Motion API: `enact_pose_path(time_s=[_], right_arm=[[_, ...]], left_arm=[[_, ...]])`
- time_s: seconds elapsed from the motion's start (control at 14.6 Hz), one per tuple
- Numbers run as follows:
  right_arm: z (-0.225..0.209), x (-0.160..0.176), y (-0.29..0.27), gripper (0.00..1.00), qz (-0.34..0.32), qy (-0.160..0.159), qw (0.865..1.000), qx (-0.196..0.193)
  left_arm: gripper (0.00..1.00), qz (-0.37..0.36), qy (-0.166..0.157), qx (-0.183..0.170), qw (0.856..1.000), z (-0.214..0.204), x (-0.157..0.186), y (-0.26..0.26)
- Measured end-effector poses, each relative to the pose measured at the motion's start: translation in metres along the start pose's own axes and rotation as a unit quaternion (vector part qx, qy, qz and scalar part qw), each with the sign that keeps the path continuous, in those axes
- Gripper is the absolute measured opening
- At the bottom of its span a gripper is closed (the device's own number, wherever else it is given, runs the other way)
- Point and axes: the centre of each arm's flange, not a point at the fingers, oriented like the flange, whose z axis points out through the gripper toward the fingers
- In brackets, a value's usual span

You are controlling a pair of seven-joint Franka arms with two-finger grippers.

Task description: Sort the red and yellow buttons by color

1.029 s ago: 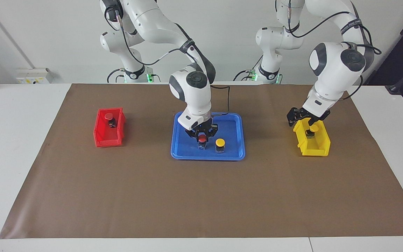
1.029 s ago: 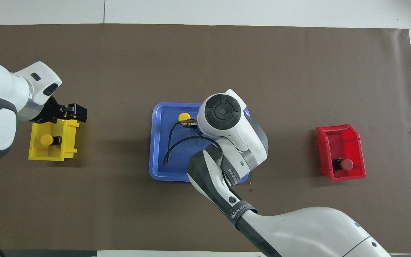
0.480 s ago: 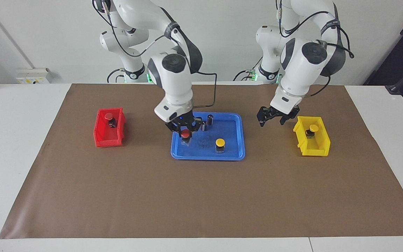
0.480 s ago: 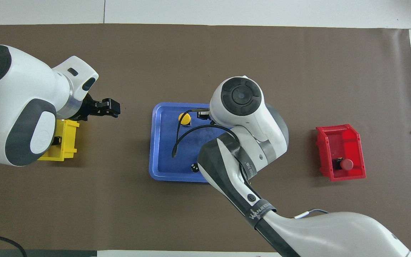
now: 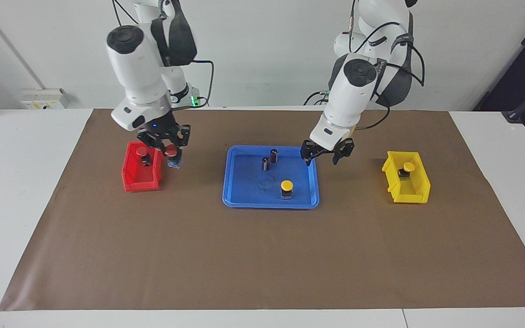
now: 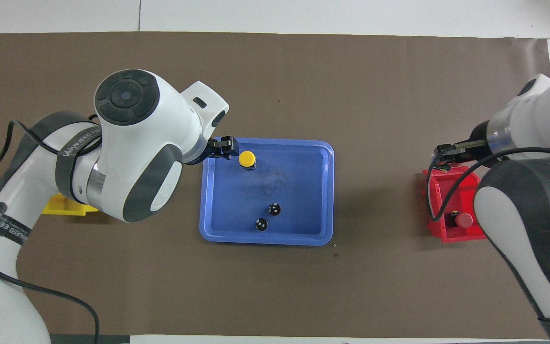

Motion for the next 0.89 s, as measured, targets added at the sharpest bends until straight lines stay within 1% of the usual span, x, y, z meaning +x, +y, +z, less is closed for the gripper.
enact_pose_path(time_s=[0.14,0.27,0.41,0.62,0.89], right_arm=[[0.021,-0.011,0.026,0.41,-0.006,-0.008,1.000,0.002],[0.045,-0.015,0.030,0.41,-0.025,-0.003,1.000,0.001],[0.067,-0.018,0.029,0.41,-0.039,0.003,0.999,0.000],[0.091,-0.025,0.033,0.41,-0.056,0.006,0.998,-0.001],[0.105,-0.035,0.055,0.41,-0.076,0.003,0.997,0.000]], left_arm=[[0.91,0.003,-0.010,0.009,1.000,0.026,0.010,0.018],[0.91,0.007,-0.019,0.017,1.000,0.056,0.019,0.029],[0.91,0.006,-0.012,0.015,1.000,0.074,0.028,0.035],[0.91,0.005,-0.006,0.011,1.000,0.073,0.032,0.037],[0.90,-0.009,-0.003,0.009,1.000,0.070,0.031,0.041]])
